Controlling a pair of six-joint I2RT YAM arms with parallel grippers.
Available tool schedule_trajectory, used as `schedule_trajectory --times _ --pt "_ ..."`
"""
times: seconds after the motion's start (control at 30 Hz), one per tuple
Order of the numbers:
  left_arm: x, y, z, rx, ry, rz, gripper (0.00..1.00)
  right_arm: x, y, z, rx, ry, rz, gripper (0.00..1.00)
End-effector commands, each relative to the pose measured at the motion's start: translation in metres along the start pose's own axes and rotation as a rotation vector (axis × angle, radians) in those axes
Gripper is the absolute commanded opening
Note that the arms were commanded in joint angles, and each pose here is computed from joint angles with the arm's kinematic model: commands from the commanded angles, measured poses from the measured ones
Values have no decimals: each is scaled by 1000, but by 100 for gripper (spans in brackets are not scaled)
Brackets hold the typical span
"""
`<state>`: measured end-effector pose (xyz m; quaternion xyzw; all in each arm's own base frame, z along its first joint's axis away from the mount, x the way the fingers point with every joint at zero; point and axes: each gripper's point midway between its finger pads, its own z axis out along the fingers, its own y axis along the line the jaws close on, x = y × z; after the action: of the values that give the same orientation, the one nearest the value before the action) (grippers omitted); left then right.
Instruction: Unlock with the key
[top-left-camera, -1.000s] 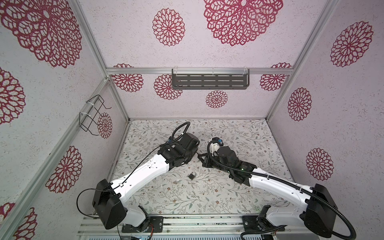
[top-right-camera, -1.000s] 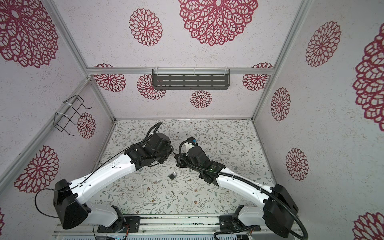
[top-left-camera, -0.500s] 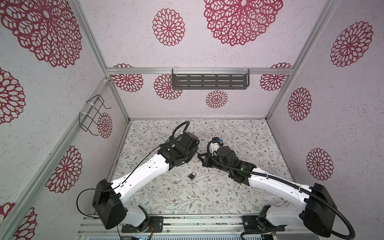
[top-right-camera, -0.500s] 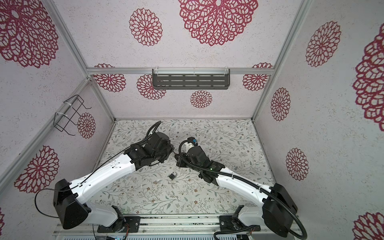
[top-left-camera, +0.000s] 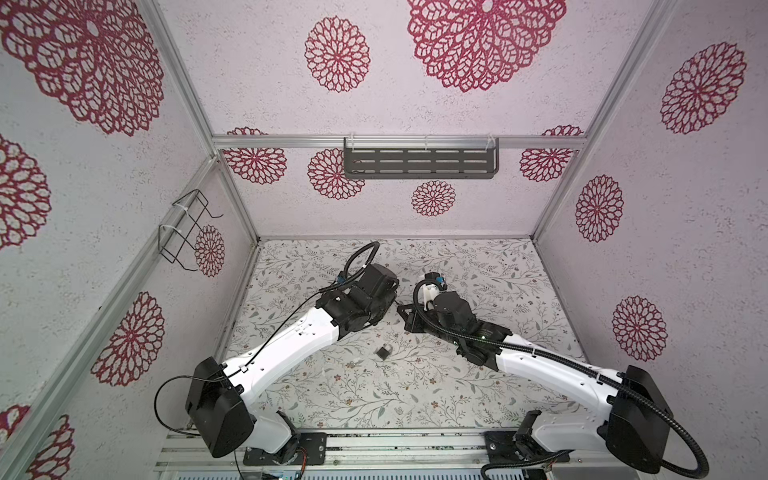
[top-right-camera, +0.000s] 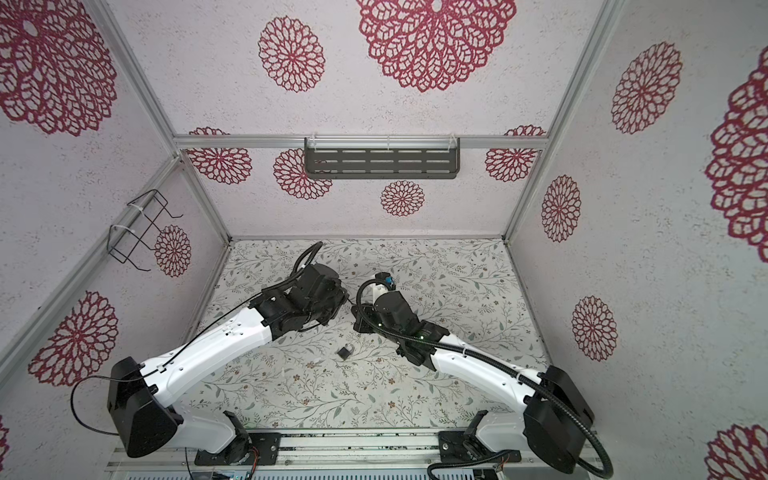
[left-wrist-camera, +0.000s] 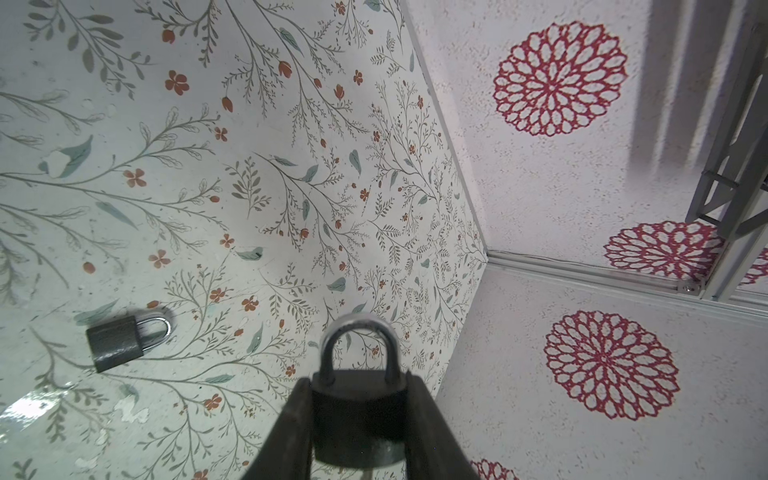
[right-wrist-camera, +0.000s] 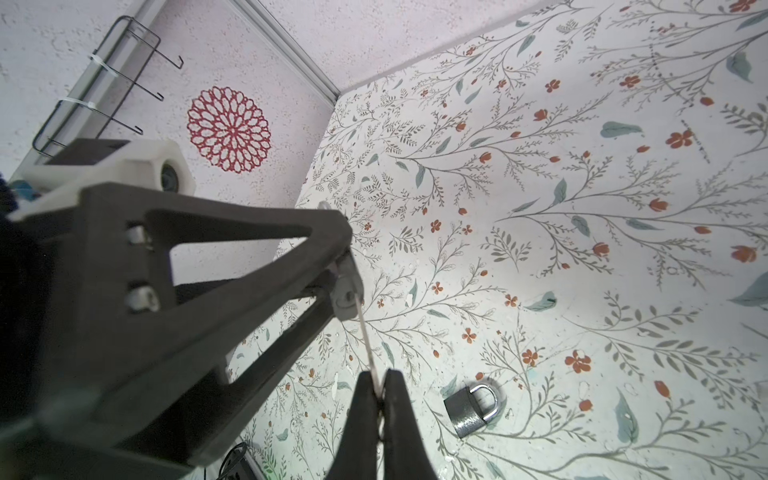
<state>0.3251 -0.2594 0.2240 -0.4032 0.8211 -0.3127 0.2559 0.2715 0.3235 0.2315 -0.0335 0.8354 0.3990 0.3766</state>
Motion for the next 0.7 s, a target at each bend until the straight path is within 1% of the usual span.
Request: schedule_trajectory --times 0.0,0.23,0.33,0.47,0.67 --pt "6 -5 -1 20 11 -5 0 -30 33 -16 -108 -101 -13 0" --pt "-1 -13 -5 33 -12 -4 0 -16 29 -12 -120 -55 3 0" --pt "-3 -15 -6 37 -19 -6 0 -16 27 -14 -116 -63 3 0" --pt "0 -18 -5 45 -9 -2 0 -20 34 -15 -137 -65 -7 0" --pt "11 -21 -2 25 15 49 0 -25 51 -11 -204 -46 8 0"
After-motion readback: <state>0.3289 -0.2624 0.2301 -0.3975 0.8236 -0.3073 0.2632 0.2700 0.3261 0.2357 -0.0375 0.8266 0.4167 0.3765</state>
